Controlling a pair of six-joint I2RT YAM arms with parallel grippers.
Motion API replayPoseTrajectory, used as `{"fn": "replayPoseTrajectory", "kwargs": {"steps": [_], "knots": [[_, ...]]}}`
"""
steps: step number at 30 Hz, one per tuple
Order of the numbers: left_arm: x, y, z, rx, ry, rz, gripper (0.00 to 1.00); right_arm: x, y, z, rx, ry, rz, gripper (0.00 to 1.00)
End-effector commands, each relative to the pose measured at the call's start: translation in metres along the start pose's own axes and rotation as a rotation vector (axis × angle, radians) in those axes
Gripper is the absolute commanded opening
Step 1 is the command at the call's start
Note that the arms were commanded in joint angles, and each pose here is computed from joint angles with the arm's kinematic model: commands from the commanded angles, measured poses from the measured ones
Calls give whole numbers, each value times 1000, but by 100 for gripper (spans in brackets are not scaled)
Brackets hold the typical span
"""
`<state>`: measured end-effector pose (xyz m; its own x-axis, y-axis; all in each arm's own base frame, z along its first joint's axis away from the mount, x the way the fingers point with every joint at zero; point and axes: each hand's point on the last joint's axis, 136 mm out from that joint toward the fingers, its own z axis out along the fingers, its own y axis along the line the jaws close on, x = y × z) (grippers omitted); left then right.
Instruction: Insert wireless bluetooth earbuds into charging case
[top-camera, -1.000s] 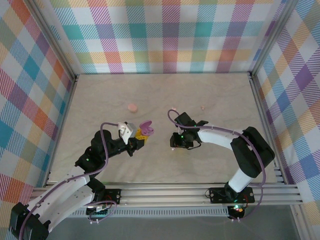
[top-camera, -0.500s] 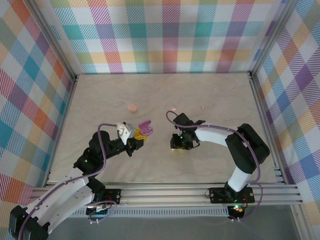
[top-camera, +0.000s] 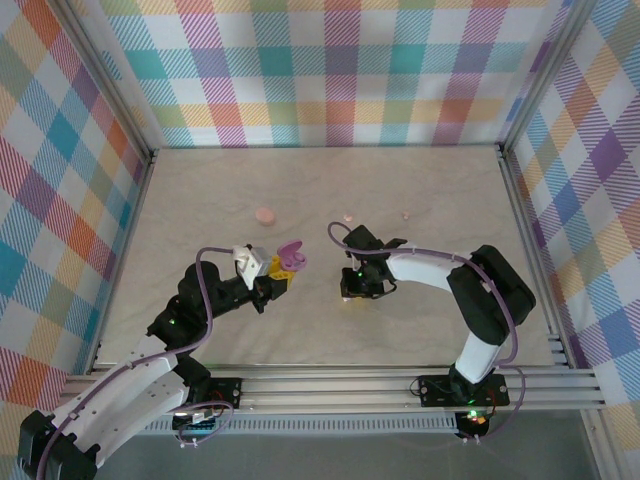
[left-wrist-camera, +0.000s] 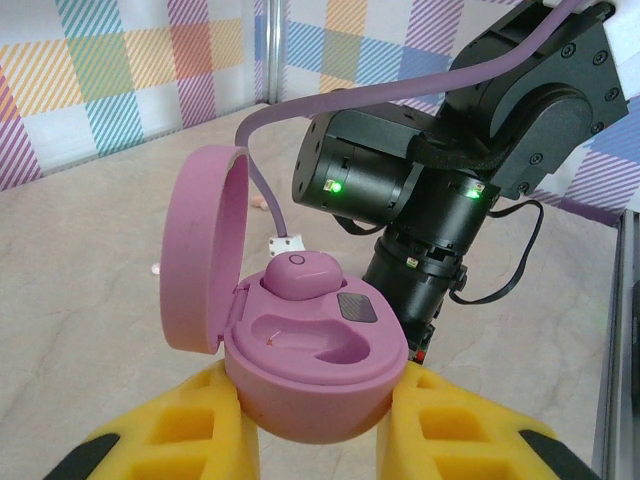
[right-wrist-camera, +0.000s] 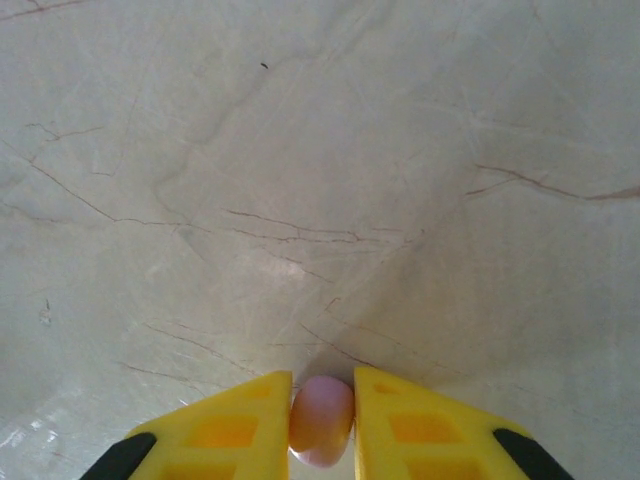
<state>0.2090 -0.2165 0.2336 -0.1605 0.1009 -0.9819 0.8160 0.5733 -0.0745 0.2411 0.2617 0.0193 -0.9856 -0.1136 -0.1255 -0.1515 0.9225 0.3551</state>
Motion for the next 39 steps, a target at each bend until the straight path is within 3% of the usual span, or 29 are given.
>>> {"fn": "replayPoseTrajectory", "kwargs": {"steps": [1, 8, 13, 19, 28, 39], "knots": [[-3, 1, 0, -7, -10, 13, 1, -6, 17, 0, -36, -3, -54, 19], [-3, 0, 0, -5, -6, 13, 1, -16, 13, -7, 25, -6, -142, 17], [-3, 0, 0, -5, -4, 18, 1, -17, 1, 0, 124, 109, -247, 17], [-3, 0, -1, -8, 11, 32, 1, -23, 1, 6, 141, 163, -285, 20], [-9, 1, -3, -14, 13, 58, 2, -38, 11, -4, 110, 94, -244, 43], [-6, -2, -5, -2, 10, 43, 1, -34, 19, -14, -18, 14, -64, 43]]}}
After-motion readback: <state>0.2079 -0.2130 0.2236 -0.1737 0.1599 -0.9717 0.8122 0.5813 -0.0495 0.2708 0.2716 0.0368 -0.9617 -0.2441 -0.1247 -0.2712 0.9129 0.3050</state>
